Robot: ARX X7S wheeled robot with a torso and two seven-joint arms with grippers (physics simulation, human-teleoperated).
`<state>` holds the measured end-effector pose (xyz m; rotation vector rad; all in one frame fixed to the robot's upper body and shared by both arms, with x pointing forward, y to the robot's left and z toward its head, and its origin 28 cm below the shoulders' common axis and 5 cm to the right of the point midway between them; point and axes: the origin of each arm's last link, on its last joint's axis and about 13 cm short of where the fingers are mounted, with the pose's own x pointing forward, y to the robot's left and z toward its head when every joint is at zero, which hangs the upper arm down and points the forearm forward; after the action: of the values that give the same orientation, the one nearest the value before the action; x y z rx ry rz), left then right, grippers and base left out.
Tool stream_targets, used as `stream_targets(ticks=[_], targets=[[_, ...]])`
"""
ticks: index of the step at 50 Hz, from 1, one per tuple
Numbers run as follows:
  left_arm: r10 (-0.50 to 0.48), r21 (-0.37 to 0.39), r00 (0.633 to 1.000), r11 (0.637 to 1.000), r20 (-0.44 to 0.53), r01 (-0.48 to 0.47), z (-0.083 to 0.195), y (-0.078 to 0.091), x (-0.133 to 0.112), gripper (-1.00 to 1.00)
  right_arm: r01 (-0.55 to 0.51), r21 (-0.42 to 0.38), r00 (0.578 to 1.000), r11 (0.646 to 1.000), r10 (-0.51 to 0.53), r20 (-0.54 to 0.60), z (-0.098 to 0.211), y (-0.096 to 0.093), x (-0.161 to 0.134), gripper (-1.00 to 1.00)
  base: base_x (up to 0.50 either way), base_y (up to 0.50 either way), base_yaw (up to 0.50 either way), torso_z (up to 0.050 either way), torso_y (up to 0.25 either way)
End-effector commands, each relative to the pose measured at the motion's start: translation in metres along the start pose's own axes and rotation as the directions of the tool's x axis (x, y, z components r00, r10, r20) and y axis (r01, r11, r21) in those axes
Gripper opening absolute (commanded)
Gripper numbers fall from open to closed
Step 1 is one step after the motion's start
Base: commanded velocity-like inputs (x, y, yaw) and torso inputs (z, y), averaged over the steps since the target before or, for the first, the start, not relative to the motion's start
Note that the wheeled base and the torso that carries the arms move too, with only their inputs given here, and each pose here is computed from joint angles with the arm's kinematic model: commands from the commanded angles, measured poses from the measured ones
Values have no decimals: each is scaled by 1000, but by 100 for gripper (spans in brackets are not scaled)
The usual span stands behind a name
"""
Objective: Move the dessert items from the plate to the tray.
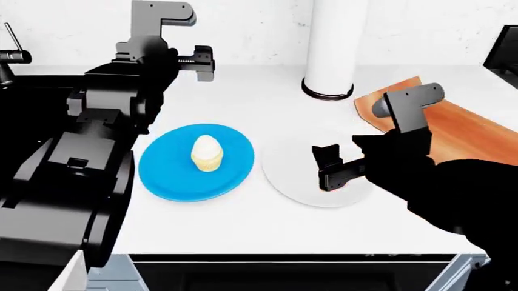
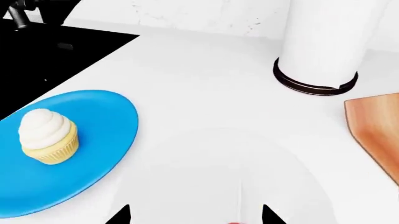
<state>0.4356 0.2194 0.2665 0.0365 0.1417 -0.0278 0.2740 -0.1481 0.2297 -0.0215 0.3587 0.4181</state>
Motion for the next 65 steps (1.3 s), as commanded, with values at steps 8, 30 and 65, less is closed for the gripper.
stream_targets(ticks=[8,30,65], targets=[[6,2,1000,1000,3,-6,1,0,0,100,-50,-3,996,999,49,-75,-14,6,4,100,0,0,0,0,0],[4,1,1000,1000,6,-4,1,1,0,100,30,-73,994,997,-38,-104,-16,-7,4,100,0,0,0,0,0],[4,-4,1000,1000,10,-4,2,2,0,100,56,-48,983,997,-63,-172,-28,-24,26,100,0,0,0,0,0]])
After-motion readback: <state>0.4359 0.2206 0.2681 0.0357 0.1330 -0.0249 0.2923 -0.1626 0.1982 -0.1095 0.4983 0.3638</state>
